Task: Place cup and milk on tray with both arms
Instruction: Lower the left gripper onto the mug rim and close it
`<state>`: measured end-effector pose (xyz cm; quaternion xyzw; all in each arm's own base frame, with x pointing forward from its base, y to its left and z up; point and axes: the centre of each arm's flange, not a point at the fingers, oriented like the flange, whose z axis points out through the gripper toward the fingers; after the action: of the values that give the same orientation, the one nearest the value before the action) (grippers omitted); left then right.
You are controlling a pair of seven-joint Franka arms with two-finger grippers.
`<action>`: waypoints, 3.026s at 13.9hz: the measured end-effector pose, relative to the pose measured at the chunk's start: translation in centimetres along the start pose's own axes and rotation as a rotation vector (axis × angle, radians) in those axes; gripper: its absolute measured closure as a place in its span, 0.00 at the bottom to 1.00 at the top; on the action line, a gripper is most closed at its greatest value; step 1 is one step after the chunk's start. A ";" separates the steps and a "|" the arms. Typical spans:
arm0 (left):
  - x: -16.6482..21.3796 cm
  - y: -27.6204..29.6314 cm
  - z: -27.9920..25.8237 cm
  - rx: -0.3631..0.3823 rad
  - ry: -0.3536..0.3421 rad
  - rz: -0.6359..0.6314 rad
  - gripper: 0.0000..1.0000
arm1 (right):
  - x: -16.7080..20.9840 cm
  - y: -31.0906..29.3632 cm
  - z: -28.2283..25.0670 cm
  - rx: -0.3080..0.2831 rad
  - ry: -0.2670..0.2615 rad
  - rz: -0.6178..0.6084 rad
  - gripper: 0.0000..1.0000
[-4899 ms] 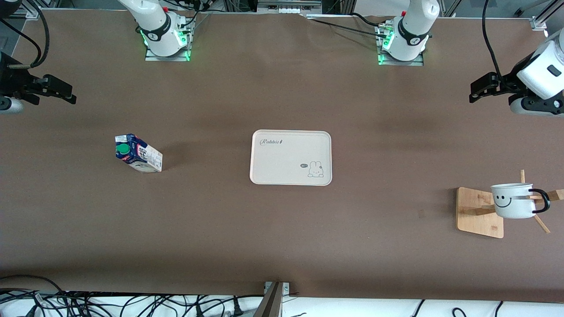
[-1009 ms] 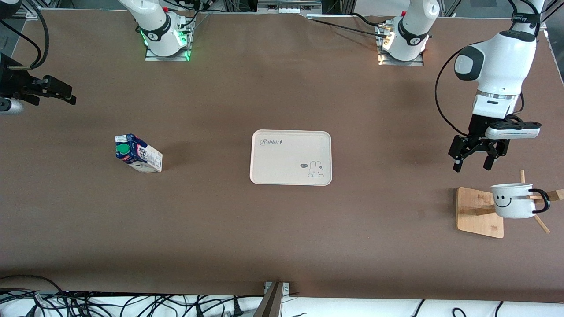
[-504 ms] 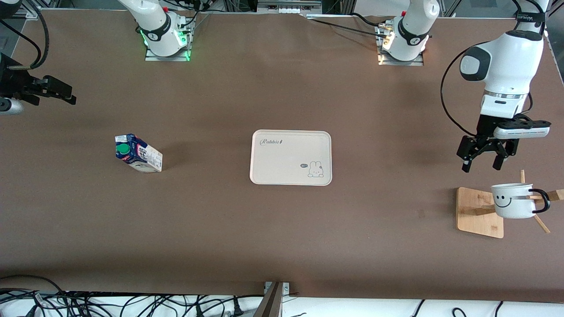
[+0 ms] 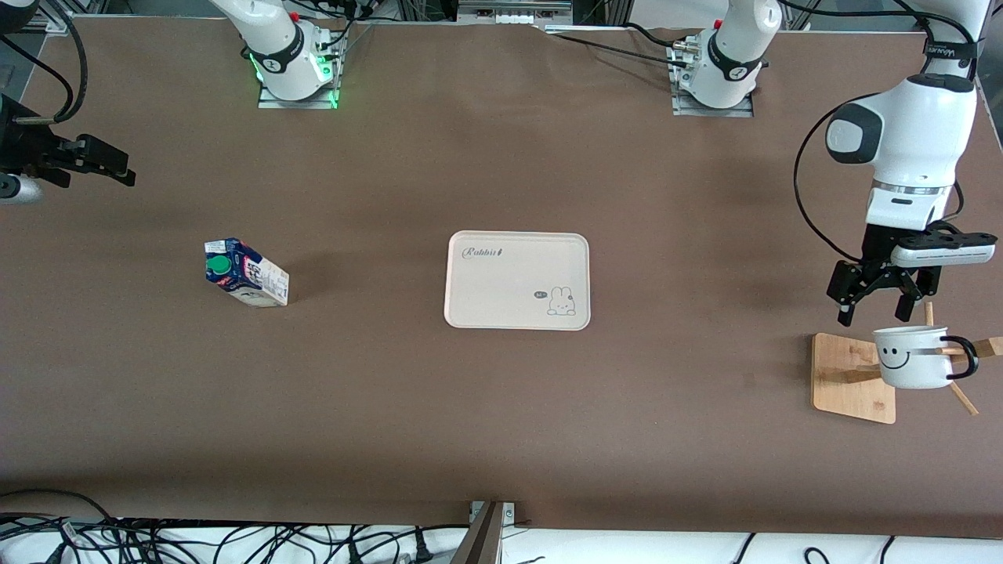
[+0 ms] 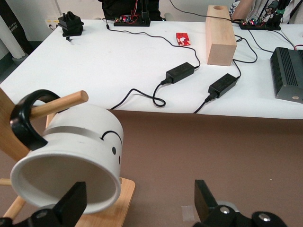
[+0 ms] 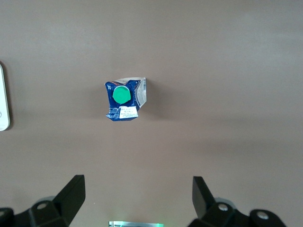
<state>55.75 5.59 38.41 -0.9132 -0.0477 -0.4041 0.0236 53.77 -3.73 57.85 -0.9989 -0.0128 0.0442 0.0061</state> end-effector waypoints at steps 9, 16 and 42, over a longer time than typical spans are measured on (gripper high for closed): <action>2.0 -0.1 2.3 0.012 0.057 0.011 0.00 | 0.0 0.0 0.0 0.000 0.000 0.000 0.00; 1.5 -1.0 3.2 0.032 0.092 0.004 0.00 | 0.0 0.0 0.0 0.000 0.000 0.000 0.00; -1.4 -2.0 2.7 0.056 0.106 -0.004 0.93 | -0.1 0.0 0.1 0.001 -0.007 0.001 0.00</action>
<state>56.61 7.72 35.58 -0.8894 -0.0595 -0.4505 0.0508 53.71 -3.77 57.76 -0.9988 -0.0124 0.0476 0.0064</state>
